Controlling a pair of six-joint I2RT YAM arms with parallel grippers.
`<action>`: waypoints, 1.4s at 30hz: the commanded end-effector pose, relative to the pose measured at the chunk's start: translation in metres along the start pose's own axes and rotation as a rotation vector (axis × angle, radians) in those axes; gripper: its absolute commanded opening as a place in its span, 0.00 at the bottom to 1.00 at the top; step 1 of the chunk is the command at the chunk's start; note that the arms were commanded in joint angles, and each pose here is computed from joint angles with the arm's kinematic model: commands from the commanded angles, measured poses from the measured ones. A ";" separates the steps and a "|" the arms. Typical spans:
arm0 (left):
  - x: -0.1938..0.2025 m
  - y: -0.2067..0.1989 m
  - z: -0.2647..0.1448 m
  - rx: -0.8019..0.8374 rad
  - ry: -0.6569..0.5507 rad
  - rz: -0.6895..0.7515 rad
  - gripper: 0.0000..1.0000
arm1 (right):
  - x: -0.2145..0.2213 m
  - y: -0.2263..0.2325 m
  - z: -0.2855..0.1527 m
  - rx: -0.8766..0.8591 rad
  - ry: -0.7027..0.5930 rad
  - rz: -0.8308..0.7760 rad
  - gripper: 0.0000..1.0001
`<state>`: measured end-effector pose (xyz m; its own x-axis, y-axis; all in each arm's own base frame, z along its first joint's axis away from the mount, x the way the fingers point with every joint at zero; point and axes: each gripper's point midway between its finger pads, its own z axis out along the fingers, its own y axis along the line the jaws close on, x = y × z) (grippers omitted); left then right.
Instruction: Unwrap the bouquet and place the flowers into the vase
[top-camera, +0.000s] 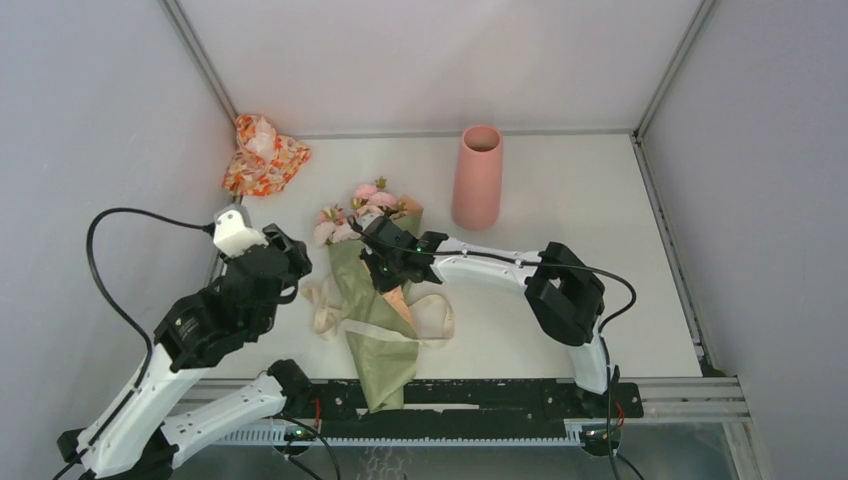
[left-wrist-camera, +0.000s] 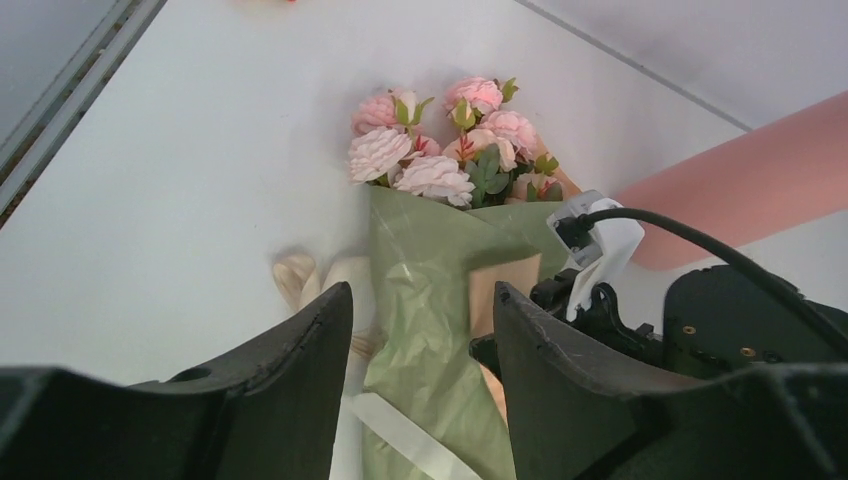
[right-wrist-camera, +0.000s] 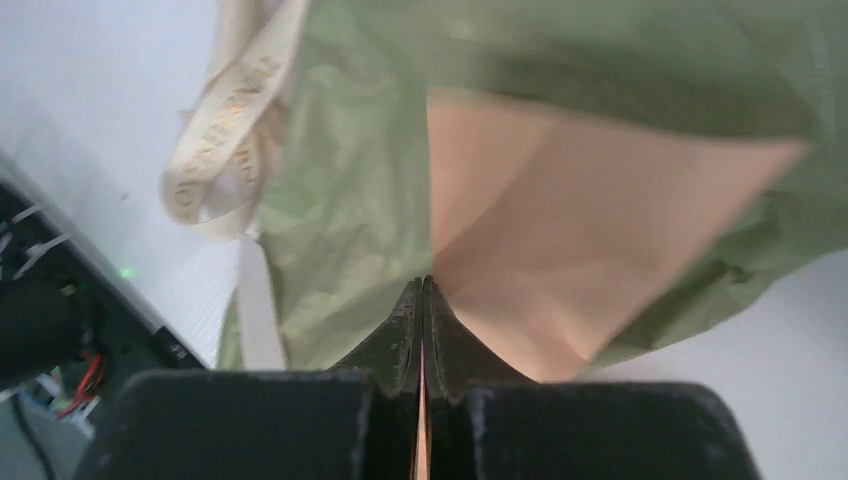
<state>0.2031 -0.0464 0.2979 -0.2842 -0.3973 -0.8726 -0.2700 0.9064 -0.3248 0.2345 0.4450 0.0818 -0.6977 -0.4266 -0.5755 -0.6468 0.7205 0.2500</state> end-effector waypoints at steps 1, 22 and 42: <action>-0.010 0.018 -0.011 -0.018 -0.032 -0.065 0.59 | -0.053 0.090 -0.063 -0.282 -0.186 -0.132 0.00; -0.017 0.027 -0.017 -0.012 -0.062 -0.072 0.63 | -0.029 0.002 -0.085 0.078 -0.177 -0.021 0.56; -0.016 0.020 -0.012 -0.014 -0.059 -0.046 0.65 | 0.009 -0.065 -0.094 0.314 -0.097 0.032 0.56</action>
<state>0.1831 -0.0182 0.3030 -0.2310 -0.4348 -0.8704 -0.2985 0.8831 -0.3619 0.2380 0.3462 0.1156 -0.6680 -0.4268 -0.6096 -0.5254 0.8506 -0.0197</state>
